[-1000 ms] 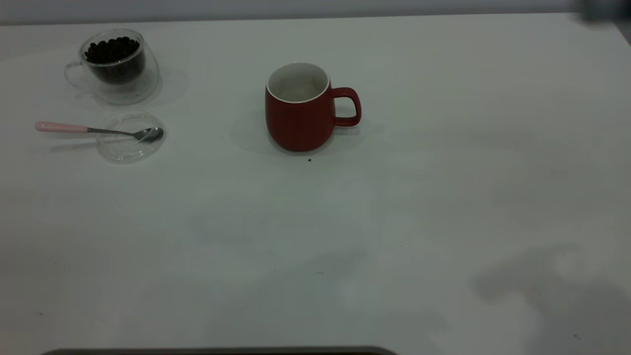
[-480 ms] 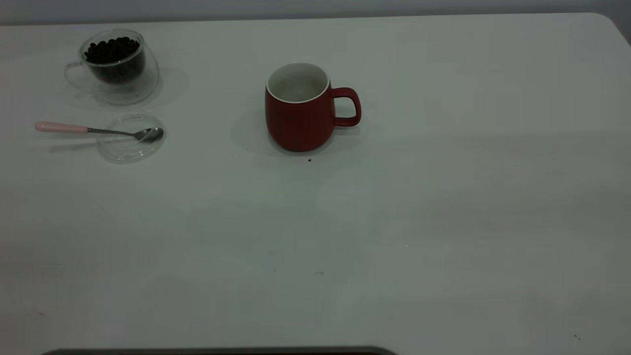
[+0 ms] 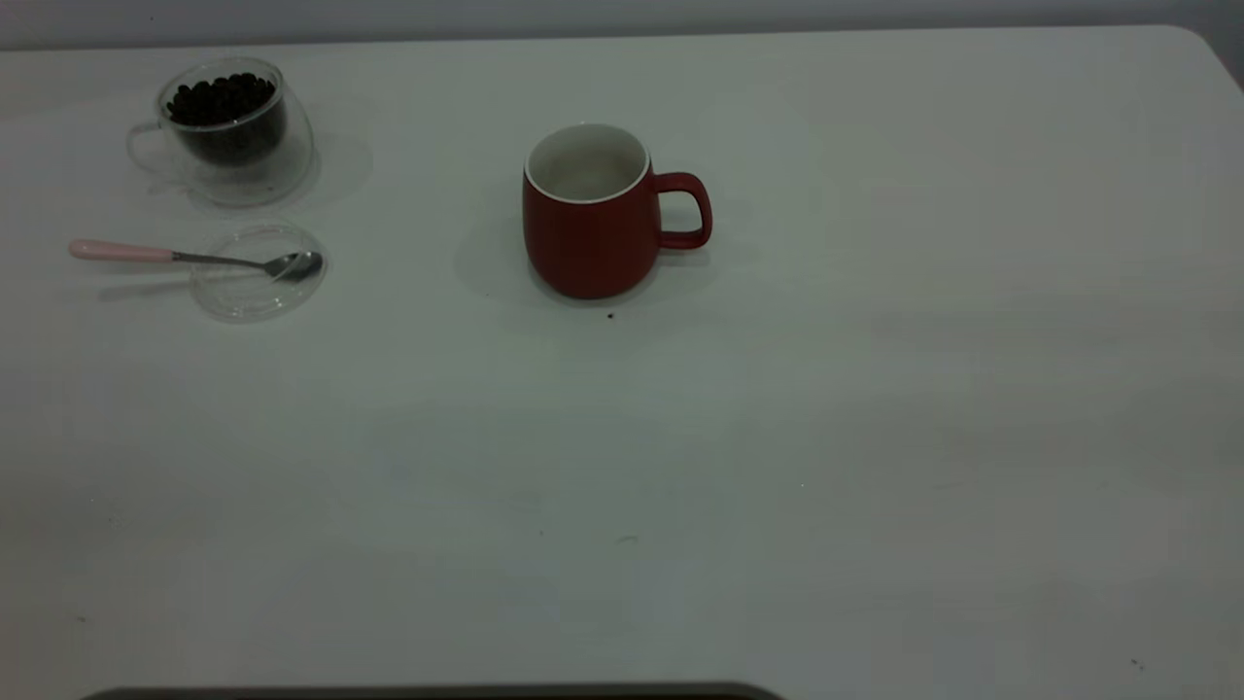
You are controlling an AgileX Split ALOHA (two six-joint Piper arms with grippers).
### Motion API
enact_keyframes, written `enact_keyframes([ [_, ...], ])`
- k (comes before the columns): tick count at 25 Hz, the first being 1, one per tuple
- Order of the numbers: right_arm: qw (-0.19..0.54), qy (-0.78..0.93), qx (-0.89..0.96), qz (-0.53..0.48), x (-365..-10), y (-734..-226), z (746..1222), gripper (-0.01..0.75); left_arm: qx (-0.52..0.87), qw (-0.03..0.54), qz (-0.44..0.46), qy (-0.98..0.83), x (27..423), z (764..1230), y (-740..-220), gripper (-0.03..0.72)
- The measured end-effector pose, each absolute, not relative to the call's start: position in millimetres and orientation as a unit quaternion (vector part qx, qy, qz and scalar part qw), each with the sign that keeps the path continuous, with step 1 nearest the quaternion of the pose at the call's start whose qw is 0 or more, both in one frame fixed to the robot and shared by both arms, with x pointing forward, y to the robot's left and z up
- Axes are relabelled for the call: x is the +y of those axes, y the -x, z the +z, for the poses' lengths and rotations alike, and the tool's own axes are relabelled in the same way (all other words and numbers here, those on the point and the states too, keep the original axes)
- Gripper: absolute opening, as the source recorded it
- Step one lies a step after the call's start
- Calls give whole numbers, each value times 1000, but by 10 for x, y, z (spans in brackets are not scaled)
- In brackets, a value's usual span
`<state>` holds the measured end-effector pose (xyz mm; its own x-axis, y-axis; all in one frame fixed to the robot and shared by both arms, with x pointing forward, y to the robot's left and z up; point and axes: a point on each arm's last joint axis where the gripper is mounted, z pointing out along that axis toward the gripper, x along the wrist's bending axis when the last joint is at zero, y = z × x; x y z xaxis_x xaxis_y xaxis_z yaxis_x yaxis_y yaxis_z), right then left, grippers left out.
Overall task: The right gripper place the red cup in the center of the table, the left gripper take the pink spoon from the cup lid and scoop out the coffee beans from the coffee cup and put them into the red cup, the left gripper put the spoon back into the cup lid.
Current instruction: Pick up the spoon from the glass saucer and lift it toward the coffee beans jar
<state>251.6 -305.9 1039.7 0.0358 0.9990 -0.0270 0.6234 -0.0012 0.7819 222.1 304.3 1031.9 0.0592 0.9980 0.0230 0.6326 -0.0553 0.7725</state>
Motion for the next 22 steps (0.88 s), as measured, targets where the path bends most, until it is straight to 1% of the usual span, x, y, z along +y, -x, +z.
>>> enact_keyframes([
  [5, 351, -643, 605, 313, -3069, -2392, 10399, 508, 616, 304, 301, -661, 3043, 10319, -2221, 517],
  [22, 351, -644, 604, 312, -3069, -2389, 10398, 508, 616, 304, 301, -662, 3043, 10319, -2221, 517],
])
